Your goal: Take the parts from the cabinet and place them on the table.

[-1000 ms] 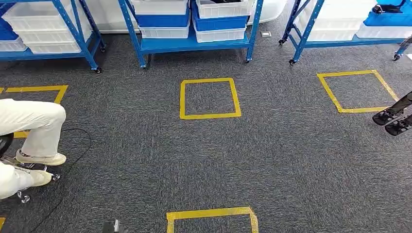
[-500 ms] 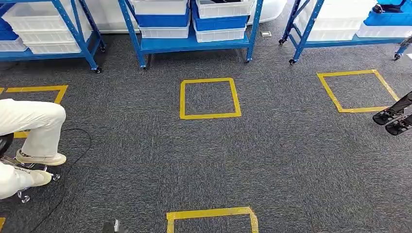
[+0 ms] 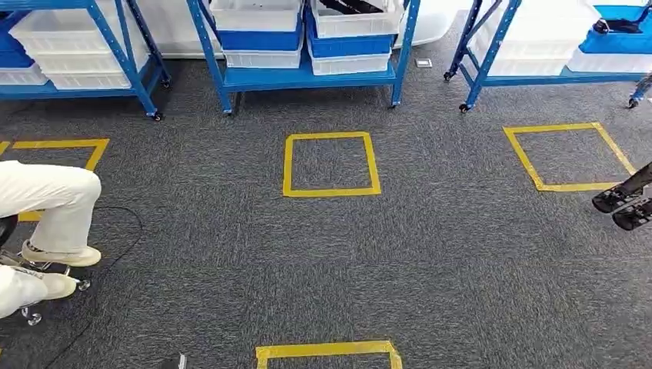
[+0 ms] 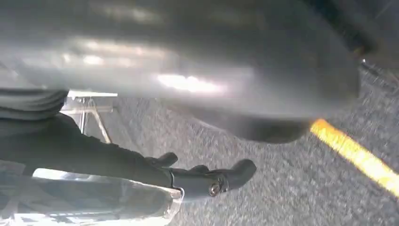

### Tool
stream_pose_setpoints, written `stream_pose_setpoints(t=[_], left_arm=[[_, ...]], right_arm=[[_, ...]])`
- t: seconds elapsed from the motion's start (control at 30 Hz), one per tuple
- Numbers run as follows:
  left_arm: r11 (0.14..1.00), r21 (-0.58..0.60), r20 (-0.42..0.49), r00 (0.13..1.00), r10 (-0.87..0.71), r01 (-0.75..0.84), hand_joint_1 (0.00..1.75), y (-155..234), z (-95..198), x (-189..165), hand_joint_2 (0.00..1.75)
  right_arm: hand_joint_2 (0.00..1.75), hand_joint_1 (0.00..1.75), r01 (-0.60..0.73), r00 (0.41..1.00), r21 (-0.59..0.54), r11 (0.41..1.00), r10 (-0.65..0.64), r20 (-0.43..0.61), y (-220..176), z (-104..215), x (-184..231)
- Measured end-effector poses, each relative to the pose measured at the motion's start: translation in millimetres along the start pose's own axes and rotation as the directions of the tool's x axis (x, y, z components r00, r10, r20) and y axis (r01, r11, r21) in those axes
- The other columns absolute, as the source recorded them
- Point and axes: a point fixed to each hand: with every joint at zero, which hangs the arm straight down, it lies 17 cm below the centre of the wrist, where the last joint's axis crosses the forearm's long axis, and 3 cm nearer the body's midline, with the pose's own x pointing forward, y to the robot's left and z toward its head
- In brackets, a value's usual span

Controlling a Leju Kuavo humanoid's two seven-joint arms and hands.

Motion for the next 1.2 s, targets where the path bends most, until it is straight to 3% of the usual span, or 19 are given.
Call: stream_pose_setpoints(t=[0.23, 0.43, 0.63, 0.87, 1.2], left_arm=[[1.000, -0.009, 0.013, 1.000, 0.004, -0.004, 0.00, -7, -2, 8, 0.00], [0.999, 0.023, 0.006, 1.000, 0.031, -0.031, 0.00, 9, -1, 2, 0.00], [0.962, 0.163, 0.072, 0.975, 0.209, -0.219, 0.00, 57, 7, -6, 0.00], [0.907, 0.258, 0.072, 0.943, 0.325, -0.332, 0.00, 70, 23, -36, 0.00], [0.956, 0.174, 0.041, 0.971, 0.234, -0.237, 0.00, 49, 21, -33, 0.00]], right_arm=[[0.00, 0.00, -0.001, 1.000, -0.007, 1.000, 0.001, -0.003, -4, -2, -2], [0.00, 0.00, -0.027, 1.000, -0.012, 1.000, 0.027, -0.002, -4, -1, -2], [0.00, 0.00, -0.176, 0.980, -0.029, 0.984, 0.178, 0.091, -4, 1, 18], [0.00, 0.00, -0.333, 0.928, -0.098, 0.938, 0.345, 0.141, -21, -2, 25], [0.00, 0.00, -0.245, 0.964, -0.060, 0.968, 0.250, 0.090, -24, -7, 6]])
